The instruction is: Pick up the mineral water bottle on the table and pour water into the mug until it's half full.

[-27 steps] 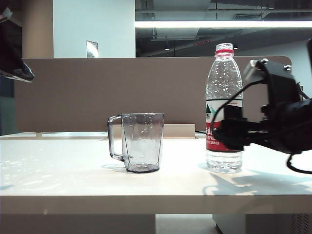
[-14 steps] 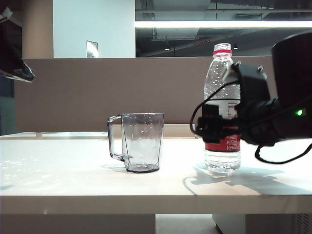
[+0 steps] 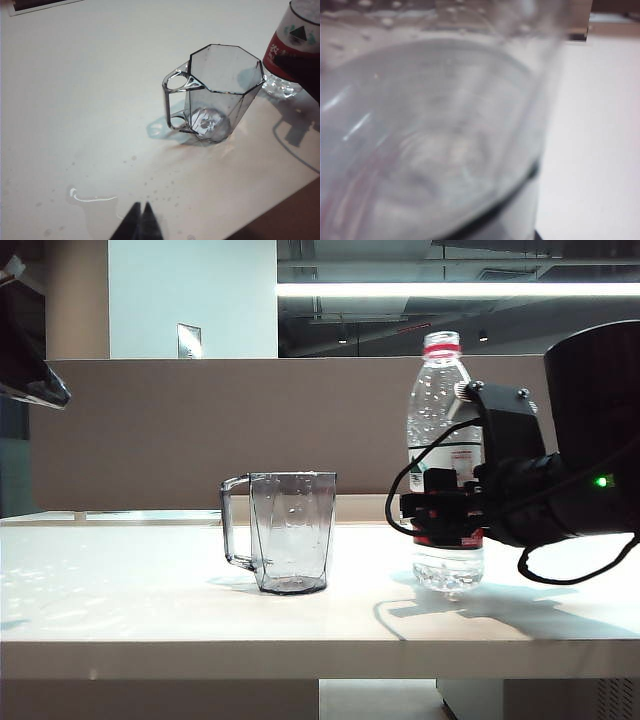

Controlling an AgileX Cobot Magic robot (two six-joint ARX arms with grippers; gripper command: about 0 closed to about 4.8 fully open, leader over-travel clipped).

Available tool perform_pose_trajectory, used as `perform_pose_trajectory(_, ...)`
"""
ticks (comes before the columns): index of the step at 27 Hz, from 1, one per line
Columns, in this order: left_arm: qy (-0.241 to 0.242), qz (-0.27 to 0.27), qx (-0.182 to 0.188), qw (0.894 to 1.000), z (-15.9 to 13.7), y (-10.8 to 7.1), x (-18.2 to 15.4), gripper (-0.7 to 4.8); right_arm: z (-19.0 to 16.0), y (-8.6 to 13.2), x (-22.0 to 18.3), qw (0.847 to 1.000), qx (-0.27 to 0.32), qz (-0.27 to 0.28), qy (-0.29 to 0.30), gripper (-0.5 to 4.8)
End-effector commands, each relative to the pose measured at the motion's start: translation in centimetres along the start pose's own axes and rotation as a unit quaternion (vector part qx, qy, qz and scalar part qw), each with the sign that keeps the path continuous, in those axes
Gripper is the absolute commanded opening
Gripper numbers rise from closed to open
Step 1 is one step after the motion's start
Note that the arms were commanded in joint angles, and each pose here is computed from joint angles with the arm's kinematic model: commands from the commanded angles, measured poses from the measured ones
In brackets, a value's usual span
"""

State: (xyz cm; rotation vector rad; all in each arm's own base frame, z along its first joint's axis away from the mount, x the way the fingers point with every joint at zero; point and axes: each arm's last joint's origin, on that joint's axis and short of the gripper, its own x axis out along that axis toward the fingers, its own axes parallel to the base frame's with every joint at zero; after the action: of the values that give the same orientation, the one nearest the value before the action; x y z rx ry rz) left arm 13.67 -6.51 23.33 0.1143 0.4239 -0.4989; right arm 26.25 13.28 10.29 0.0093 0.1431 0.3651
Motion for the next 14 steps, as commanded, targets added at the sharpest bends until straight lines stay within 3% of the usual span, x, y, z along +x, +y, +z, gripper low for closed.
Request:
perform_pose_trajectory(1, -0.007, 0.000, 0.001, 1.000, 0.3, 0.0, -0.1, -0.01, 1.2, 0.1, 0.5, 0.998, -0.040, 0.001, -0.039, 2.16)
perform_pose_trajectory(10, -0.006, 0.000, 0.001, 1.000, 0.3, 0.0, -0.1, -0.01, 1.6, 0.2, 1.2, 0.989, -0.144, -0.003, -0.013, 2.09)
perform_pose_trajectory(14, -0.007, 0.000, 0.001, 1.000, 0.3, 0.0, -0.1, -0.01, 2.5, 0.1, 1.0, 0.971, -0.237, -0.026, 0.004, 2.09)
